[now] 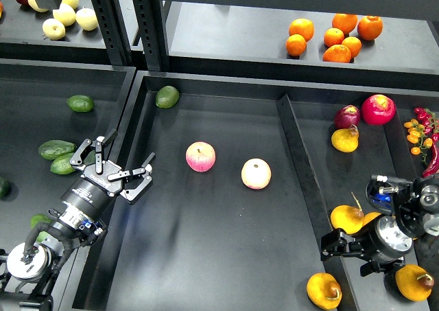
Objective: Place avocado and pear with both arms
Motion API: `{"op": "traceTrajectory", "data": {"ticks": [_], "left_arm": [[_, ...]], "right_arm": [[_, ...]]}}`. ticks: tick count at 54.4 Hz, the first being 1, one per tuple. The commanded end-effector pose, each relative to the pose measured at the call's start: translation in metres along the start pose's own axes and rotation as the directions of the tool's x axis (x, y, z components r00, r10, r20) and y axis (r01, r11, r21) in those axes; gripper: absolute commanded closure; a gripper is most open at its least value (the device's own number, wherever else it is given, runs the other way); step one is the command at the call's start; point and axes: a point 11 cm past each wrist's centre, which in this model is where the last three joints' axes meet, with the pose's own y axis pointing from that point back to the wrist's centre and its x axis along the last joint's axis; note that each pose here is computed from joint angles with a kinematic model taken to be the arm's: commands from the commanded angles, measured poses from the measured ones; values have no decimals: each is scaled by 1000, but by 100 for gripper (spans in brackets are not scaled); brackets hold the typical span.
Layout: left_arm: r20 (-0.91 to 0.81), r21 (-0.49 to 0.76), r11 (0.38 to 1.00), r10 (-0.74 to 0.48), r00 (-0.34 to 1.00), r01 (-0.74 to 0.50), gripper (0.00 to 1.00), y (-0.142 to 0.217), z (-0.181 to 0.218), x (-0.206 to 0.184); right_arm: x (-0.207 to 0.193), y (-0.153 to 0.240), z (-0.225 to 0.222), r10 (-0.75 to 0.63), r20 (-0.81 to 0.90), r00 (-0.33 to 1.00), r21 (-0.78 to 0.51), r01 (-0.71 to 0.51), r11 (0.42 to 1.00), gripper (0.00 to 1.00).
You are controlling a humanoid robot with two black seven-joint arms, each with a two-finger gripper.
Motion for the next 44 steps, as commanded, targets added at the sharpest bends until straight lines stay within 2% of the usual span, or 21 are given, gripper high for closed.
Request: {"op": "traceTrajectory", "data": {"ticks": [1, 19, 44], "left_arm": [[-2, -1, 1000, 3, 1000, -3, 1, 1, 0, 1], [-3, 1, 1000, 4, 1000, -4, 1, 1, -1, 1], [-7, -1, 1000, 12, 1000, -12, 1, 4, -2, 4]], "right_arm": [[-7, -8, -1, -27, -18, 999, -16, 26, 1000, 0], [-17, -18, 2, -60, -38, 997, -48, 58, 997, 1], [-29, -33, 3, -101, -55, 993, -77, 97, 992, 7]]}}
